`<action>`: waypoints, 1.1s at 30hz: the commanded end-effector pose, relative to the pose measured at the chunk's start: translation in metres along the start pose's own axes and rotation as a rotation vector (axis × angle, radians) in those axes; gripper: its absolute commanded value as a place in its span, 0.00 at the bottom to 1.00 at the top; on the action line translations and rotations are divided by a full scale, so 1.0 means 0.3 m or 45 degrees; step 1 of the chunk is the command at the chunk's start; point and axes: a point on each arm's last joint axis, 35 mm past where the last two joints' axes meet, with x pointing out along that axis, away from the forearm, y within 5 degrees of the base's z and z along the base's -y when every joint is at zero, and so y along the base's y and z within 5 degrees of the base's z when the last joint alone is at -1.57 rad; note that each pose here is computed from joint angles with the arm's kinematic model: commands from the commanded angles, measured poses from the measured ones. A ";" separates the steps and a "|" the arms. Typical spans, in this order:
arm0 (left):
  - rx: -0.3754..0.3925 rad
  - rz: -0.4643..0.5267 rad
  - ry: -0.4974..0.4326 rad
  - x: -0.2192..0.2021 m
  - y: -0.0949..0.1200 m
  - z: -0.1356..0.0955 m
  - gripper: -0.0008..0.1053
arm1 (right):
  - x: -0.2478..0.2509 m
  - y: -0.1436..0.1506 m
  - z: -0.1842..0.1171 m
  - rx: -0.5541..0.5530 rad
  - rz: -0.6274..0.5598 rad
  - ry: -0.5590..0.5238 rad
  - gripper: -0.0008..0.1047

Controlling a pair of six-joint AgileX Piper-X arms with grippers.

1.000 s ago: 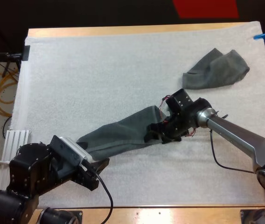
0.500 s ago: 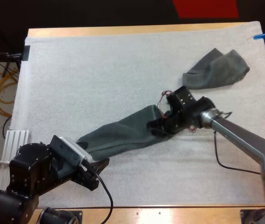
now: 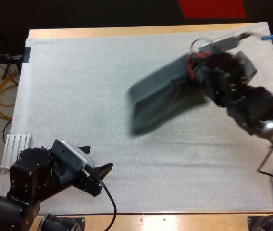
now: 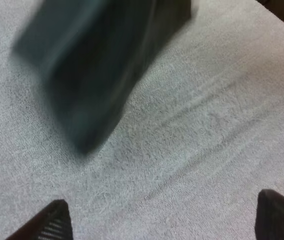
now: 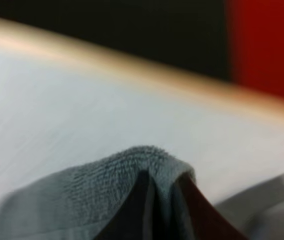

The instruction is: Pick towel from pile fold and stack

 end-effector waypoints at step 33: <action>0.011 -0.010 -0.004 -0.002 -0.003 0.000 0.69 | 0.026 0.743 -0.312 0.175 1.138 0.456 0.05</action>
